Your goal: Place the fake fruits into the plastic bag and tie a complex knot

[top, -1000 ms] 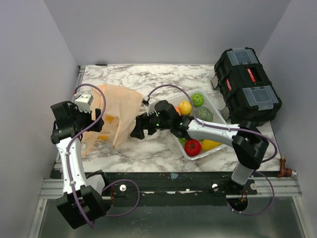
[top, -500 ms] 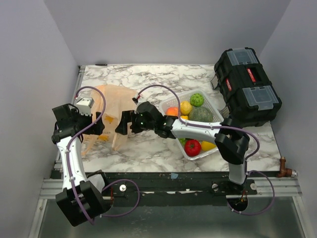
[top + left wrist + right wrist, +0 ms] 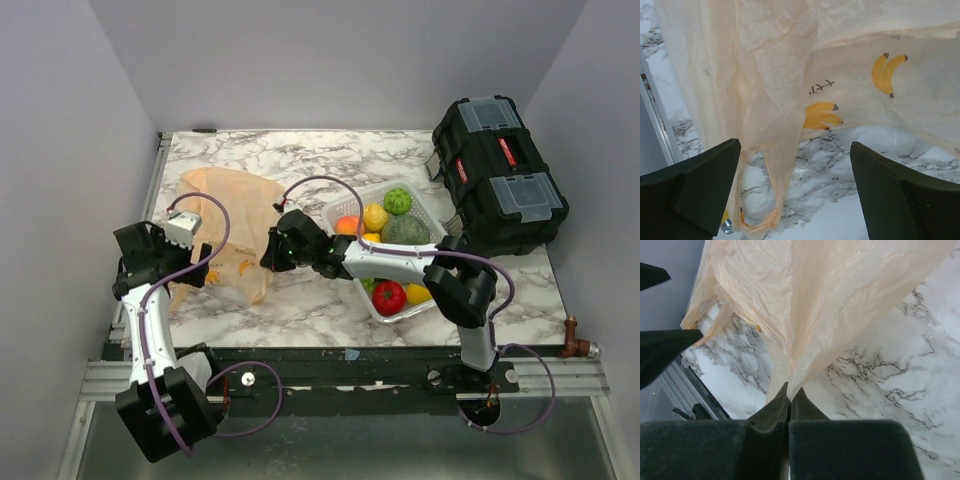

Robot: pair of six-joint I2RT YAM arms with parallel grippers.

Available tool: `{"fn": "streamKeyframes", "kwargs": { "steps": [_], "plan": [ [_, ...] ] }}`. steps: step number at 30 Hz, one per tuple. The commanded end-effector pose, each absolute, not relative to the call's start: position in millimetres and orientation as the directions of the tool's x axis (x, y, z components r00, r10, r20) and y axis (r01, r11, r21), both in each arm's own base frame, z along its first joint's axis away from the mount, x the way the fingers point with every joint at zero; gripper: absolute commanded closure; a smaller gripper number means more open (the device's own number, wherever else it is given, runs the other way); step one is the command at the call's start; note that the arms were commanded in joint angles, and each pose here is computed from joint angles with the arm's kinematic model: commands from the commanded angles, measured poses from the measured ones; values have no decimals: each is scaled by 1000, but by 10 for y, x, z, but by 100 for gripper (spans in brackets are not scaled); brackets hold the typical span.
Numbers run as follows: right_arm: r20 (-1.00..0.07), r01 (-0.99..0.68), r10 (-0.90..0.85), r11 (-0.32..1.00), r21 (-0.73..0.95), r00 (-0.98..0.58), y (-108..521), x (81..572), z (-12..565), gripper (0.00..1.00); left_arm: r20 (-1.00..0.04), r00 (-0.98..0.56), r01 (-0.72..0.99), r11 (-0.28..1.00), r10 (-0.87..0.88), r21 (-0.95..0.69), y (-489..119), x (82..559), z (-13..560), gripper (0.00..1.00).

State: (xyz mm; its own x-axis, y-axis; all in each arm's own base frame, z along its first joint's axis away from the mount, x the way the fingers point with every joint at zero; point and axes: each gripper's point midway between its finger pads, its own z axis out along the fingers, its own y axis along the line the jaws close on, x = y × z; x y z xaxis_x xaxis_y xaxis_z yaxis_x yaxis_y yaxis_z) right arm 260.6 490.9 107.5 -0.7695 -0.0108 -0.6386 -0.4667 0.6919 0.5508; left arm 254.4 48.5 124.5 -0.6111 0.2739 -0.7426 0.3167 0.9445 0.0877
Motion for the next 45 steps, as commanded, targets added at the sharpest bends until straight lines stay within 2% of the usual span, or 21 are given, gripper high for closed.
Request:
{"fn": "streamKeyframes", "kwargs": {
  "steps": [1,3,4,6,11,14,21,26,30,35,38,40,45],
  "plan": [
    [-735,-547,-19,681,487,-678,4760,2754,1402,99,-744,-537,378,902,398,210,558,2617,1158,2],
    [-745,-570,-35,668,478,-666,4728,2745,1448,99,-747,-527,375,900,405,223,552,2678,1132,2],
    [-748,-605,-66,637,478,-660,4704,2678,1484,99,-734,-518,331,895,438,300,654,2807,1063,2],
    [-746,-622,-75,611,490,-661,4696,2645,1524,99,-717,-538,297,896,443,331,730,2881,991,2],
    [-756,-695,-125,512,506,-642,4694,2486,1619,99,-746,-570,238,938,344,250,734,3066,927,2],
    [-764,-720,-144,478,503,-629,4671,2423,1643,99,-811,-503,308,939,299,155,461,3121,1040,1],
    [-782,-761,-172,427,488,-599,4688,2365,1657,99,-867,-373,497,860,332,115,-131,3066,1278,2],
    [-789,-784,-178,368,500,-587,4728,2284,1791,99,-804,-373,489,834,464,255,-207,3155,1098,2],
    [-787,-797,-188,298,525,-588,4614,2193,1943,99,-714,-462,312,850,526,425,294,3339,1020,2],
    [-804,-809,-203,344,476,-559,4241,2271,1890,99,-662,-503,215,822,556,527,863,3312,1099,6],
    [-828,-821,-242,430,375,-505,3996,2399,1752,99,-650,-537,219,833,538,509,1119,3182,1107,15],
    [-842,-822,-274,487,295,-464,3841,2499,1643,99,-631,-551,256,830,547,496,1211,3083,1097,29],
    [-840,-815,-382,568,114,-384,3498,2724,1374,99,-632,-559,371,843,537,389,1178,2820,1107,71]
  ]
}}
